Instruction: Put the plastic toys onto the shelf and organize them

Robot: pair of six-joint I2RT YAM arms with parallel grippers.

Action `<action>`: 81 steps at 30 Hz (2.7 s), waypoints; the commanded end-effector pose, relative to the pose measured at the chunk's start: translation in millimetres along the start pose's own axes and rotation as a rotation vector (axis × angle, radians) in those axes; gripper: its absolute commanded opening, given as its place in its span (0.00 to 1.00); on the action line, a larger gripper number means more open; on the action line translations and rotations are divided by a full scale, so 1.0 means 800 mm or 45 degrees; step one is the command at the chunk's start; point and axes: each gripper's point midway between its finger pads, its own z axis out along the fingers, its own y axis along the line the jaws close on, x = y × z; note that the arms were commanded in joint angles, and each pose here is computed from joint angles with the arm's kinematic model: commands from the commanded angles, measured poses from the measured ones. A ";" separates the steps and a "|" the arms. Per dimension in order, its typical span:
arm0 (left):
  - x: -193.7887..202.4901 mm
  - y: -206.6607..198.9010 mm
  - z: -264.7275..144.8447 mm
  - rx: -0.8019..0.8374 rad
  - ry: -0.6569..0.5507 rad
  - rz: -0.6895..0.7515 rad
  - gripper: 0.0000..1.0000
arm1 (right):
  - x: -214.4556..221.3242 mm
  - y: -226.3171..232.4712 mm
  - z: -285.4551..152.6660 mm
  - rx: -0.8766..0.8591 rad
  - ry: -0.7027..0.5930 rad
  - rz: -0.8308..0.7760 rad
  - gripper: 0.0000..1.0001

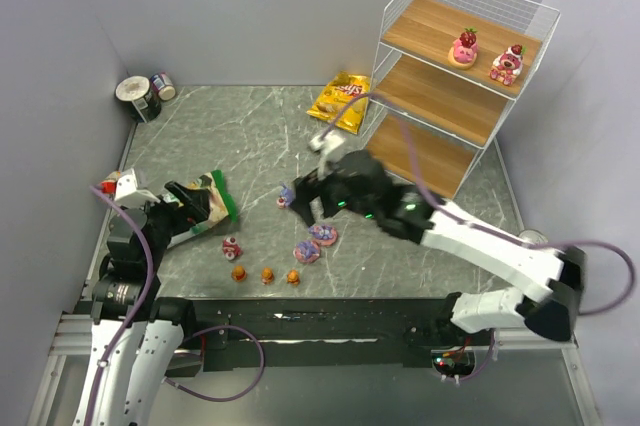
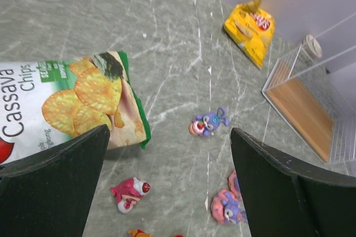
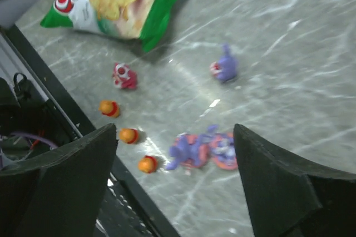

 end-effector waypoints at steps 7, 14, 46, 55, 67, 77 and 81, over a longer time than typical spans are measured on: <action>-0.044 0.028 -0.025 -0.181 -0.231 -0.103 0.96 | 0.028 0.101 0.109 0.063 -0.094 0.337 0.98; -0.064 0.049 -0.049 -0.290 -0.372 -0.183 0.96 | 0.066 0.143 0.177 0.060 0.038 0.425 0.98; -0.069 0.052 -0.059 -0.296 -0.418 -0.188 0.96 | 0.172 0.144 0.286 0.363 0.277 0.406 0.69; -0.069 0.051 -0.058 -0.294 -0.415 -0.184 0.96 | 0.177 0.140 0.293 0.376 0.277 0.381 0.45; -0.068 0.050 -0.057 -0.287 -0.411 -0.178 0.96 | 0.128 0.113 0.250 0.384 0.146 0.265 0.00; -0.067 0.046 -0.055 -0.263 -0.399 -0.166 0.96 | 0.036 0.026 0.125 0.389 -0.068 0.218 0.00; -0.066 0.043 -0.053 -0.246 -0.388 -0.156 0.96 | 0.054 -0.029 0.094 0.406 -0.016 0.278 0.00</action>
